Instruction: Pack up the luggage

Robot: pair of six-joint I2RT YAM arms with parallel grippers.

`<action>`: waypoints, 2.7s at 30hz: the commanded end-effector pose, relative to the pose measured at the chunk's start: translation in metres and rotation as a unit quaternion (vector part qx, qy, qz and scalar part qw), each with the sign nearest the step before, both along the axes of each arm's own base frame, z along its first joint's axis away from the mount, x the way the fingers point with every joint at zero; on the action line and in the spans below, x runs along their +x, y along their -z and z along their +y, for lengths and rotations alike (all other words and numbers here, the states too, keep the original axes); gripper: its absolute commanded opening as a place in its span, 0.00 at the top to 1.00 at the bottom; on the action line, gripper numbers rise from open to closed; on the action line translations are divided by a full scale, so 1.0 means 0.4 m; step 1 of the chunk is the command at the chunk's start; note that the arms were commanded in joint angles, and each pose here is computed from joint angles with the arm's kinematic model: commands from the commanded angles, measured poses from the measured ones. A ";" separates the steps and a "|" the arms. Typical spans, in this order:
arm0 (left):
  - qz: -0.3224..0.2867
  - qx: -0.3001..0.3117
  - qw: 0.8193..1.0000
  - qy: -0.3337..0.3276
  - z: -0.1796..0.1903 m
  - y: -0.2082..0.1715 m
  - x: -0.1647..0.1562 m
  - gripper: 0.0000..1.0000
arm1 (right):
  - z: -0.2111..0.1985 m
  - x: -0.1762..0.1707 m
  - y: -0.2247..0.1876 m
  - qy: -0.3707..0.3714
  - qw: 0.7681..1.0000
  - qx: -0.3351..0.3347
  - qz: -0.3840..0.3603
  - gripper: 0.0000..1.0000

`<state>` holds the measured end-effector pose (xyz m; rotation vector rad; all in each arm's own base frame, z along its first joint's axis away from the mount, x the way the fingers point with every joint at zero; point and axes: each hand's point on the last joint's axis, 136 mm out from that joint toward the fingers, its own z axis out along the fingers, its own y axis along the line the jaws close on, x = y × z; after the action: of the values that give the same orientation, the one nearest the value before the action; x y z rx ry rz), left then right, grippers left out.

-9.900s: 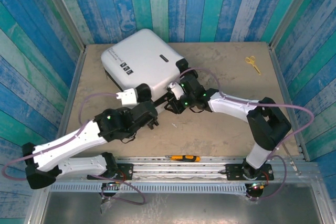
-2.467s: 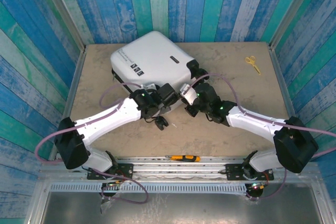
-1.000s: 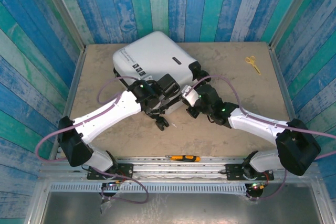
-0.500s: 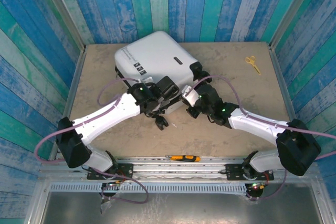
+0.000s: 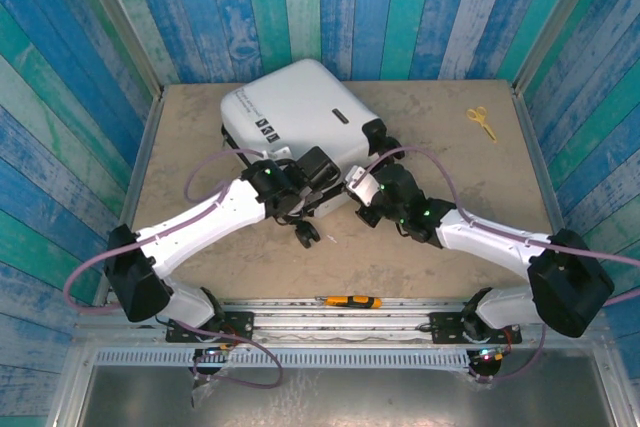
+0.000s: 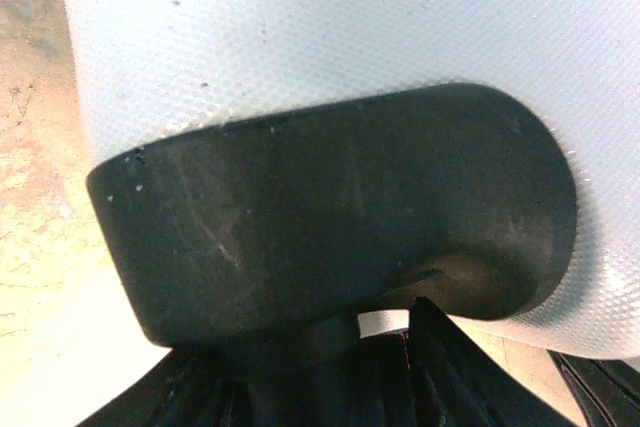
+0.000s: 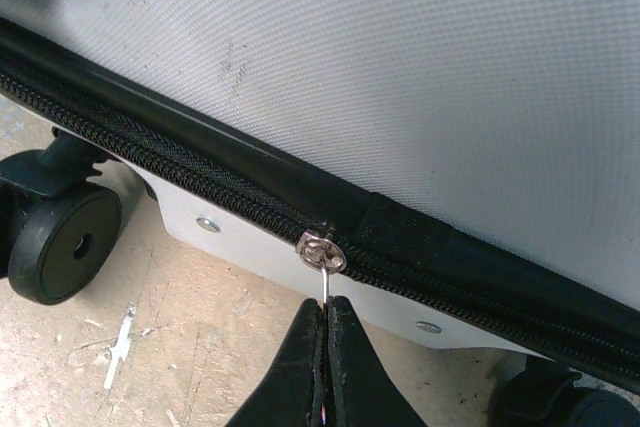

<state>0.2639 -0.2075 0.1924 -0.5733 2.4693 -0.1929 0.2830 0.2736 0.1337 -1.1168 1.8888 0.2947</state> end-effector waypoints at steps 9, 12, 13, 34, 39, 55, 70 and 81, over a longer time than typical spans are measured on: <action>-0.079 0.061 0.994 -0.040 0.219 -0.126 -0.030 1.00 | -0.058 0.002 -0.021 0.022 0.996 -0.028 -0.081 0.99; -0.094 0.059 0.992 -0.052 0.247 -0.154 -0.035 1.00 | -0.066 0.000 -0.030 0.029 0.994 -0.022 -0.103 1.00; -0.098 0.061 0.992 -0.054 0.256 -0.159 -0.037 1.00 | -0.069 -0.002 -0.032 0.029 0.993 -0.021 -0.114 1.00; -0.085 0.092 0.987 -0.100 0.440 -0.106 -0.047 1.00 | -0.102 0.012 0.013 0.019 0.983 -0.067 -0.172 1.00; -0.080 0.098 0.986 -0.108 0.479 -0.088 -0.044 1.00 | -0.112 0.032 0.007 0.021 0.985 -0.057 -0.159 1.00; -0.100 -0.055 0.993 0.002 0.335 -0.230 -0.084 0.42 | -0.089 0.014 -0.013 -0.006 0.990 -0.029 -0.135 1.00; -0.011 0.112 0.994 0.001 0.277 -0.169 -0.126 0.31 | -0.078 0.005 -0.020 -0.024 0.991 -0.028 -0.129 1.00; 0.002 0.137 0.991 0.002 0.300 -0.131 -0.137 0.15 | -0.081 0.011 -0.017 -0.017 0.991 -0.032 -0.125 1.00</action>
<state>0.2080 -0.0963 0.2541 -0.4414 2.4462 0.0404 0.2844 0.2388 0.1249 -1.2013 1.6888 0.0961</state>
